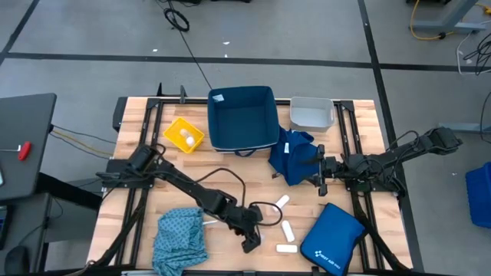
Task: Pick & place medical supplies in basket/bin
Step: Put the white pill bottle into the basket
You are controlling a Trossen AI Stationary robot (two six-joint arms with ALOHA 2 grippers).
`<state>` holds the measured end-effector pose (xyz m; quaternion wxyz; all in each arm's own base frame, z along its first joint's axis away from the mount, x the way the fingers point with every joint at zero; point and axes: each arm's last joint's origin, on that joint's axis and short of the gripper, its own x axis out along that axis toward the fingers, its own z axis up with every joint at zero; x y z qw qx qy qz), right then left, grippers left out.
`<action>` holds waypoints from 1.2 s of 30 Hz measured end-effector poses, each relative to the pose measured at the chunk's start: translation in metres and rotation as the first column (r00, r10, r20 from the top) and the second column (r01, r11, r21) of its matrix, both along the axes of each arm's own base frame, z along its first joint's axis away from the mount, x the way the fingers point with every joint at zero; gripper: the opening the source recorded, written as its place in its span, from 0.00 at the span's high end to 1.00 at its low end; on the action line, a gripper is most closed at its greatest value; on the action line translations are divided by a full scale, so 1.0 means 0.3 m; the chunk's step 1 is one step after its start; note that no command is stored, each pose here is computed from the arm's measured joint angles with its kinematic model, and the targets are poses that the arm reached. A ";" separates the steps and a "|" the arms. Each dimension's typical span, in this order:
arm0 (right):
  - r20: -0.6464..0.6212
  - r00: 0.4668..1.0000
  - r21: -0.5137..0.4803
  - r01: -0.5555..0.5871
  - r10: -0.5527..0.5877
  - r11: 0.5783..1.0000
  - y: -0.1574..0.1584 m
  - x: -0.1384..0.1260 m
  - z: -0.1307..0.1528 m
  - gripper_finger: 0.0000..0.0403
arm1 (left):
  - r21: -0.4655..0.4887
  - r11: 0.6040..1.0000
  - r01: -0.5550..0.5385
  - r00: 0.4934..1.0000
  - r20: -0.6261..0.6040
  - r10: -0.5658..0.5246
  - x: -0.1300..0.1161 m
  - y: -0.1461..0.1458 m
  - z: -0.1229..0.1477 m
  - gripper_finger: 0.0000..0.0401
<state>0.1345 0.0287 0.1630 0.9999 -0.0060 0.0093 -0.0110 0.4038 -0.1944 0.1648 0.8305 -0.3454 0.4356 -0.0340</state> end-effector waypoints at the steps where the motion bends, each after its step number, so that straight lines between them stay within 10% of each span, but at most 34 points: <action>1: -0.002 1.000 -0.004 0.000 0.000 1.000 0.000 0.000 -0.001 0.40 | 0.001 1.000 -0.007 1.000 -0.008 0.007 0.002 0.002 -0.010 0.28; 36: -0.045 0.994 -0.036 0.102 -0.104 0.994 -0.010 -0.001 -0.015 0.40 | -0.031 0.999 -0.038 0.996 -0.086 0.036 0.040 0.008 -0.162 0.32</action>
